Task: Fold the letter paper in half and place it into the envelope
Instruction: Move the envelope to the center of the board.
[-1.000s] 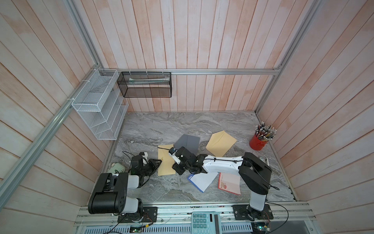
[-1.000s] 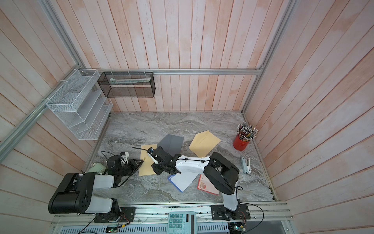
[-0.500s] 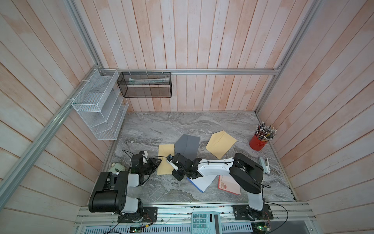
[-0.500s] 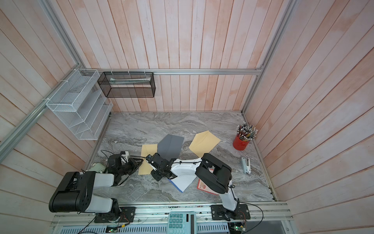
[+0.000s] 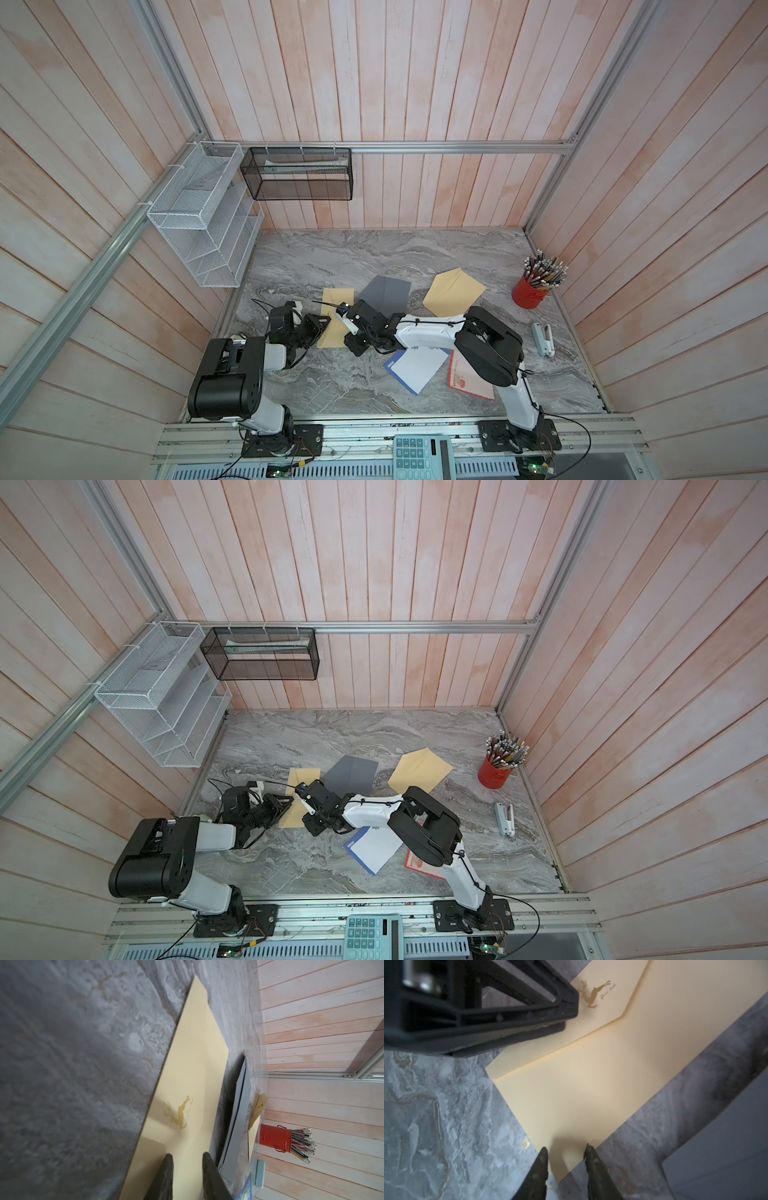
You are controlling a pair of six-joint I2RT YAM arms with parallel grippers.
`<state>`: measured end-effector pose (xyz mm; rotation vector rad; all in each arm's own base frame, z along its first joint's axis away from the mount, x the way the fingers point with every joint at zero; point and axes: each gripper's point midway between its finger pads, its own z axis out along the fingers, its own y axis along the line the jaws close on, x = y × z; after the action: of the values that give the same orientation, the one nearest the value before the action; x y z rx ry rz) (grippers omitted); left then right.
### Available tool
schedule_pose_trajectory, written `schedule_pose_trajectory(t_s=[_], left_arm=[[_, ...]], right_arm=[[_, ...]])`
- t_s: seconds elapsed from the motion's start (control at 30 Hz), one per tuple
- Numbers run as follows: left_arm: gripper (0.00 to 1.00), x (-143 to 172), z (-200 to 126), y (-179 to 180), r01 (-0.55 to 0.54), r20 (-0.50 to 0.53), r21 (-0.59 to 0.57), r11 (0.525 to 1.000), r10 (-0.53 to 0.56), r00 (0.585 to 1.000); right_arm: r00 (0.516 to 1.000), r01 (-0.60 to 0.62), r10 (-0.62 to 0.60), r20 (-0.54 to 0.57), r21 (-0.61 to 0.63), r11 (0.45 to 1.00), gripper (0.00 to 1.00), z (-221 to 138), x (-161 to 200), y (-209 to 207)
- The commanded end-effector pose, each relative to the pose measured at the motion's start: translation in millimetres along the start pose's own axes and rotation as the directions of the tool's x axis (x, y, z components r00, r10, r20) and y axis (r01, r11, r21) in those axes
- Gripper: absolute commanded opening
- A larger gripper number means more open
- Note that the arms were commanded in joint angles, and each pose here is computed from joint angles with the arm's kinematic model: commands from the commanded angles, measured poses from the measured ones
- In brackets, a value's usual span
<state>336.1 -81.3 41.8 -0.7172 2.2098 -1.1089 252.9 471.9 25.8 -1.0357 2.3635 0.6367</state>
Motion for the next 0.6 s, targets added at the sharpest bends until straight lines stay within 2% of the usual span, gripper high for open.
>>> schedule_pose_trajectory(t_s=[0.0,0.1,0.2,0.27,0.43,0.57], left_arm=[[0.27,-21,0,-23,-0.043,0.028,0.052,0.998,0.041,0.999],[0.33,-38,-4,-44,-0.081,0.06,0.084,0.993,0.077,0.995],[0.46,-54,-11,-70,-0.124,0.081,0.125,0.984,0.115,0.99],[0.5,-62,-19,-86,-0.156,0.102,0.14,0.978,0.142,0.985],[0.58,-67,-41,-116,-0.234,0.14,0.16,0.959,0.213,0.967],[0.59,-56,-56,-126,-0.278,0.141,0.172,0.945,0.256,0.956]], right_arm=[[0.995,-0.047,0.049,-0.085,0.025,0.999,0.32,22,21,-29],[0.998,-0.048,0.048,-0.038,0.009,0.999,0.32,24,-2,-33],[0.999,-0.052,0.053,0.013,-0.041,0.998,0.32,19,-29,-27],[0.998,-0.037,0.039,0.044,-0.047,0.998,0.33,10,-45,-23],[0.988,-0.002,0.013,0.155,-0.071,0.997,0.39,-42,-80,-11],[0.967,0.02,0.009,0.255,-0.111,0.994,0.47,-94,-84,-4]])
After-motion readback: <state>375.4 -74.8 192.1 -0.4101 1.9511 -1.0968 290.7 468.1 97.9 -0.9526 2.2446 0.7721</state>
